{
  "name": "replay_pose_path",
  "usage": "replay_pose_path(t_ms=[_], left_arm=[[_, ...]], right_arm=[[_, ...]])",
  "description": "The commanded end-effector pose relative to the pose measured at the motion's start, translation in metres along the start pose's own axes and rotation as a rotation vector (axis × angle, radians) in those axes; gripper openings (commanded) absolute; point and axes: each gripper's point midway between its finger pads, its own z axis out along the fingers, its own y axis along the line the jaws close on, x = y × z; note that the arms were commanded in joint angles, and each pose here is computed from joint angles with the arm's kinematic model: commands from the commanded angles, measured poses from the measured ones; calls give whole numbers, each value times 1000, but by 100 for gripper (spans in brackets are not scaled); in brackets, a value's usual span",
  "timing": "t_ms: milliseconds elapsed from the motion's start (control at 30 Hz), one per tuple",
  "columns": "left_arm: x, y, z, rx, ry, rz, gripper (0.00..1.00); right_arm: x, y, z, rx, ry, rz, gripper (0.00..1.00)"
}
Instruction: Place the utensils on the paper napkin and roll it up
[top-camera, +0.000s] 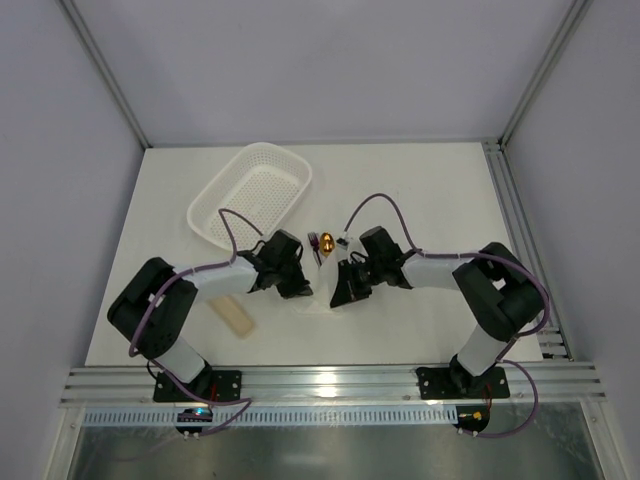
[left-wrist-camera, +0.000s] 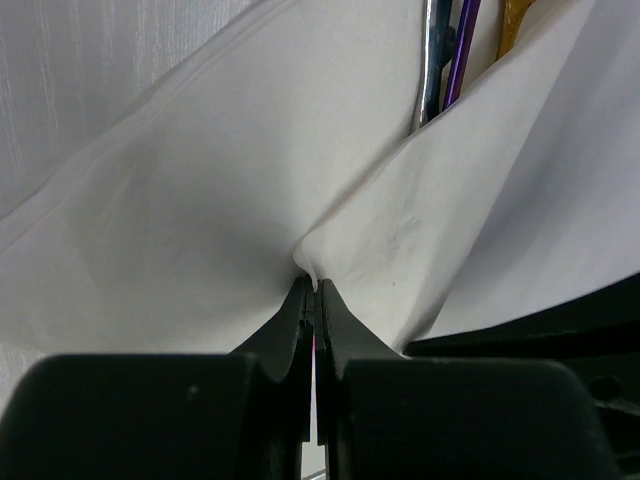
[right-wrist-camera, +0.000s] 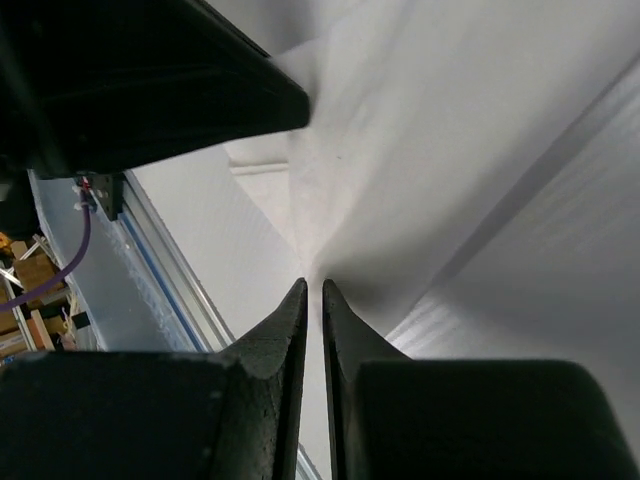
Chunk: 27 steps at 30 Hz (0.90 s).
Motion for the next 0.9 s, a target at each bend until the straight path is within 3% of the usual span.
replay_pose_path(t_ms=[0,333,633,867], left_arm=[[13,15,0,-45,24,9,0],[15,16,-3,-39,14,2,0],[22,14,-3,-33,21,4,0],[27,17,-1,-40,17,-9,0]], right_arm=[[21,-20,6,58,44,31,12],[-8,27,-6,25,-7,-73,12],[20,-6,23,119,78,-20,12],[-14,14,-8,202,-38,-67,12]])
